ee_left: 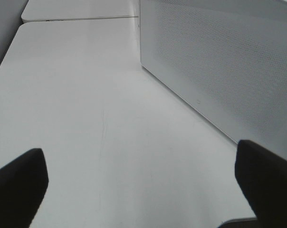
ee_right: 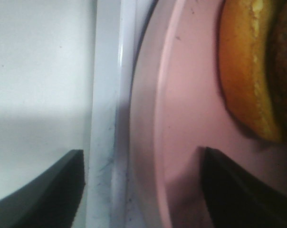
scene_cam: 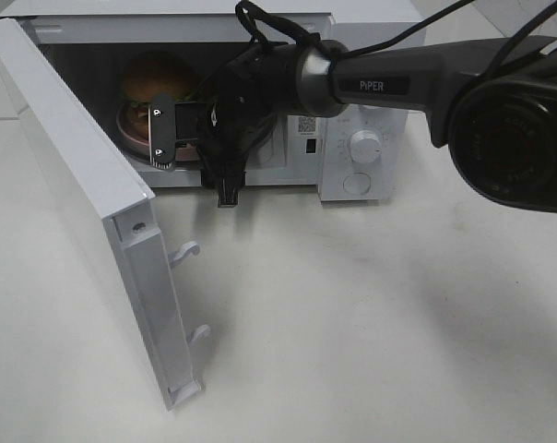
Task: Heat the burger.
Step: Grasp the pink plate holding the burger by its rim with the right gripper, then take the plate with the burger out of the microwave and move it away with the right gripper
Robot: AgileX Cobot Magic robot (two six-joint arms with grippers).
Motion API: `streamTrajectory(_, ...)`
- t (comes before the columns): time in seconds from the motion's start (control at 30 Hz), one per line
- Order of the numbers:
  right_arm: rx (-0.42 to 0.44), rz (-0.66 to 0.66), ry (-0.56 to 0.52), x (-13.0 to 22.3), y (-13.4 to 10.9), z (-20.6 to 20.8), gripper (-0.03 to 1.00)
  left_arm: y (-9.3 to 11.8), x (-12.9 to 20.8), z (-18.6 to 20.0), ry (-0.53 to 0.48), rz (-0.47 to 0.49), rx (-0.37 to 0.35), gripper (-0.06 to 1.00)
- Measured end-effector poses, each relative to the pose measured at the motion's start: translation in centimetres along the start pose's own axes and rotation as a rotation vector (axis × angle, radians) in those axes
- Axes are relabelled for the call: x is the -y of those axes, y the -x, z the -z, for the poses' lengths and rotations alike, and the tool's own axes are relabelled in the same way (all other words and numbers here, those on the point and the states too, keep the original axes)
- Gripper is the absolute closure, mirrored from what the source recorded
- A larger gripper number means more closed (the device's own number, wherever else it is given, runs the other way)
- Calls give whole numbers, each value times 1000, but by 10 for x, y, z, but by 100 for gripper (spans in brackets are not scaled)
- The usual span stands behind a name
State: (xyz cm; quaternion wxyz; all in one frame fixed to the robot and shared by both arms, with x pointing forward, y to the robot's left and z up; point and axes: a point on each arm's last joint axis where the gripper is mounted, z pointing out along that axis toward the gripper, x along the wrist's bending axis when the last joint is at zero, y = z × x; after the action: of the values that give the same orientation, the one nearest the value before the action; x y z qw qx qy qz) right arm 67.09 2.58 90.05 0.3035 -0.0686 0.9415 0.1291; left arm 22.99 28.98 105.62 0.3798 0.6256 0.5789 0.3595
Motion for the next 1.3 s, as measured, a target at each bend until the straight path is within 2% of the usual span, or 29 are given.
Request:
streamTrajectory(0.03, 0, -4, 0, 0, 0, 0, 33, 0, 0, 0, 0, 0, 0, -5)
streamTrajectory(0.07, 0, -4, 0, 0, 0, 0, 33, 0, 0, 0, 0, 0, 0, -5)
streamTrajectory(0.1, -3, -7, -2, 0, 0, 0, 43, 0, 0, 0, 0, 0, 0, -5)
streamTrajectory(0.13, -3, -7, -2, 0, 0, 0, 43, 0, 0, 0, 0, 0, 0, -5)
streamTrajectory(0.17, -15, -9, -6, -2, -1, 1, 54, 0, 0, 0, 0, 0, 0, -5)
streamTrajectory(0.2, -17, -6, -5, -4, -1, 4, 59, 0, 0, 0, 0, 0, 0, -5)
streamTrajectory(0.23, -17, -6, -5, -4, -1, 4, 59, 0, 0, 0, 0, 0, 0, -5)
streamTrajectory(0.27, -22, 1, -8, -6, -2, 6, 65, 0, 0, 0, 0, 0, 0, -5)
streamTrajectory(0.53, -23, 18, -14, -10, -2, 8, 66, 0, 0, 0, 0, 0, 0, -5)
streamTrajectory(0.67, -15, 71, -18, -9, -1, 17, 73, 0, 0, 0, 0, 0, 0, -5)
streamTrajectory(0.8, -16, 99, -17, -8, -1, 23, 76, 0, 0, 0, 0, 0, 0, -5)
streamTrajectory(1.3, -24, 276, -50, -2, -22, 42, 79, 0, 0, 0, 0, 0, 0, -5)
